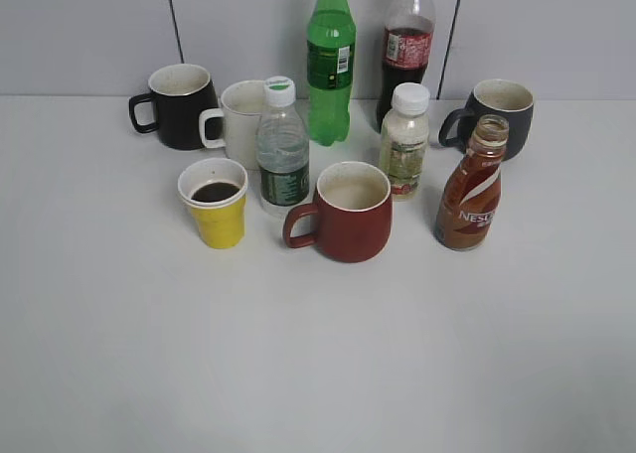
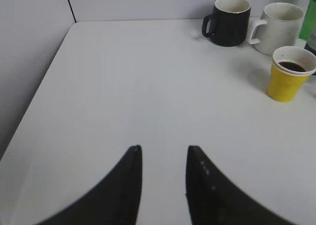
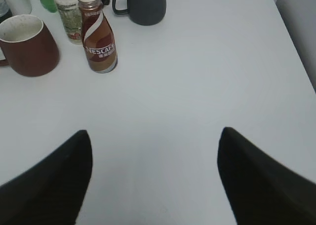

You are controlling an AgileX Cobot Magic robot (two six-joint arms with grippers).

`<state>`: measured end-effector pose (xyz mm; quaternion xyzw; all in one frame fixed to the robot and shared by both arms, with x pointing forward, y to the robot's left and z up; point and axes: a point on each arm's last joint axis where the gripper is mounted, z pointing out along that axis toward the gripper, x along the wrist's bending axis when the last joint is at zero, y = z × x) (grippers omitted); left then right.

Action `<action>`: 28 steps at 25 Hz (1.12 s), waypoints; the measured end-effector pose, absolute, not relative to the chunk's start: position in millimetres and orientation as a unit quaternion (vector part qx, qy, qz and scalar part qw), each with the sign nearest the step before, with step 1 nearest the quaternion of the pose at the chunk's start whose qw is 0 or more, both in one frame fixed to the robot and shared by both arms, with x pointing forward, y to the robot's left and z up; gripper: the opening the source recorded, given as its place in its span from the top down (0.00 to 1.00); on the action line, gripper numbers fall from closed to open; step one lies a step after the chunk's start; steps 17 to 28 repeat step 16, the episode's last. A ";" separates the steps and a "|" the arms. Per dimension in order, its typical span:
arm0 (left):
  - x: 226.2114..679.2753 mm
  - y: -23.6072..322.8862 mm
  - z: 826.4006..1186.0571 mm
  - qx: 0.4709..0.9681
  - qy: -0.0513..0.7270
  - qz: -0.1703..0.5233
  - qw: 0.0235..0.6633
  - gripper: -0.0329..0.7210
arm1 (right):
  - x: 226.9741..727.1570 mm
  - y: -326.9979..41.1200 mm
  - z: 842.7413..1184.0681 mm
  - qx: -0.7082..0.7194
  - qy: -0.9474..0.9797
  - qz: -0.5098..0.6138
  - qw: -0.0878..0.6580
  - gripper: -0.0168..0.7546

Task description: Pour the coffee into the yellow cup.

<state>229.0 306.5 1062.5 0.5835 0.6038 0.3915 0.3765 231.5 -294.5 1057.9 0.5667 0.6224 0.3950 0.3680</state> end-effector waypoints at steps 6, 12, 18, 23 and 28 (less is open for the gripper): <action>229.0 306.5 1062.5 0.583 0.604 0.391 0.377 0.64 | 231.5 -294.5 1057.9 0.567 0.622 0.395 0.368 0.21; 229.0 306.5 1062.5 0.583 0.604 0.391 0.377 0.64 | 231.5 -294.5 1057.9 0.567 0.622 0.395 0.368 0.21; 229.0 306.5 1062.5 0.583 0.604 0.391 0.377 0.64 | 231.5 -294.5 1057.9 0.567 0.622 0.395 0.368 0.22; 229.0 306.5 1062.5 0.583 0.604 0.391 0.377 0.64 | 231.5 -294.5 1057.9 0.567 0.622 0.395 0.368 0.22; 229.0 306.5 1062.5 0.583 0.604 0.391 0.377 0.64 | 231.5 -294.5 1057.9 0.567 0.622 0.395 0.368 0.22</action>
